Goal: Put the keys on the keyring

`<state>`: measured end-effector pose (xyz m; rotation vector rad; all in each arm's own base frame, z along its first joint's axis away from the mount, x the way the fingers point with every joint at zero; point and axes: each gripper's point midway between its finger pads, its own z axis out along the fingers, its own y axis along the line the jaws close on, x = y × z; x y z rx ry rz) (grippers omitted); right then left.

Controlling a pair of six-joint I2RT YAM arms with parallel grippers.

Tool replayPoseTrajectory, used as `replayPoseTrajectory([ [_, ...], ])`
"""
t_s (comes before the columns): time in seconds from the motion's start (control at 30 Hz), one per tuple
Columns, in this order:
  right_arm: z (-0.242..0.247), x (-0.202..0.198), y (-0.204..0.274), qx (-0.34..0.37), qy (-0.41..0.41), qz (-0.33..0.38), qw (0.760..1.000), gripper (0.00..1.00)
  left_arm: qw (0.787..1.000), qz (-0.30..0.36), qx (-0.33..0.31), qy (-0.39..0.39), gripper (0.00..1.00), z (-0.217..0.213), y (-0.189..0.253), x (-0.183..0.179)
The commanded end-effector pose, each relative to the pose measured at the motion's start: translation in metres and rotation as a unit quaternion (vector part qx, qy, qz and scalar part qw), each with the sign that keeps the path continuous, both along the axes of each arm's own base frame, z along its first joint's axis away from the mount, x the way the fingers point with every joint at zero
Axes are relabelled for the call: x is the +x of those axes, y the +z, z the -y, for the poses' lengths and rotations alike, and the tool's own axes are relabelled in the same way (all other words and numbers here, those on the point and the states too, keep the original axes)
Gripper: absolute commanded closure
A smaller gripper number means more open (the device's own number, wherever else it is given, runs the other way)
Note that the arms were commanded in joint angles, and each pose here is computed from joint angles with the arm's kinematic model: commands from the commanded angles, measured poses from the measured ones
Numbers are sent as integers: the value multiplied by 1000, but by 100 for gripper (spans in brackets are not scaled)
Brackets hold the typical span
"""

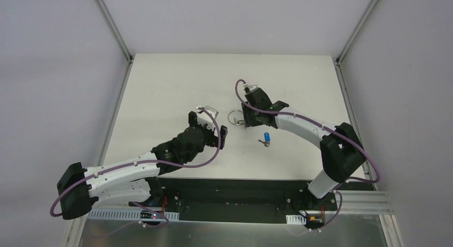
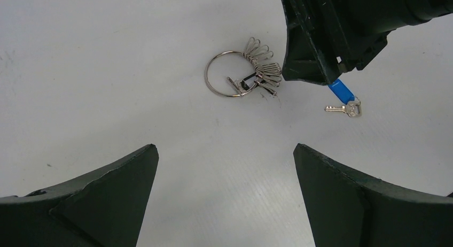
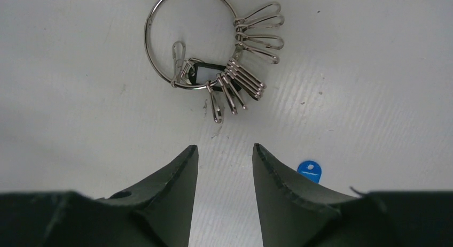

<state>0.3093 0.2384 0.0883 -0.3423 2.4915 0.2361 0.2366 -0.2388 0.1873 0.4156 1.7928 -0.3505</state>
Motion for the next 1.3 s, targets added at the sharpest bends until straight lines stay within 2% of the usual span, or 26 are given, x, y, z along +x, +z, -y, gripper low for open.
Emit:
replayPoseTrajectory([
  [0.0,-23,-6,-1,28,3,-3,1000,56,1000,13,-24,-4,0,4,11,1],
  [0.3,-19,0,-11,-1,-31,7,999,61,999,13,-29,-4,0,3,13,0],
  [0.6,-34,0,-26,7,-20,-22,1000,67,999,14,-30,-4,0,2,15,0],
  [1.27,-27,9,-45,-35,-40,-28,998,68,999,14,-29,-3,0,2,14,0],
])
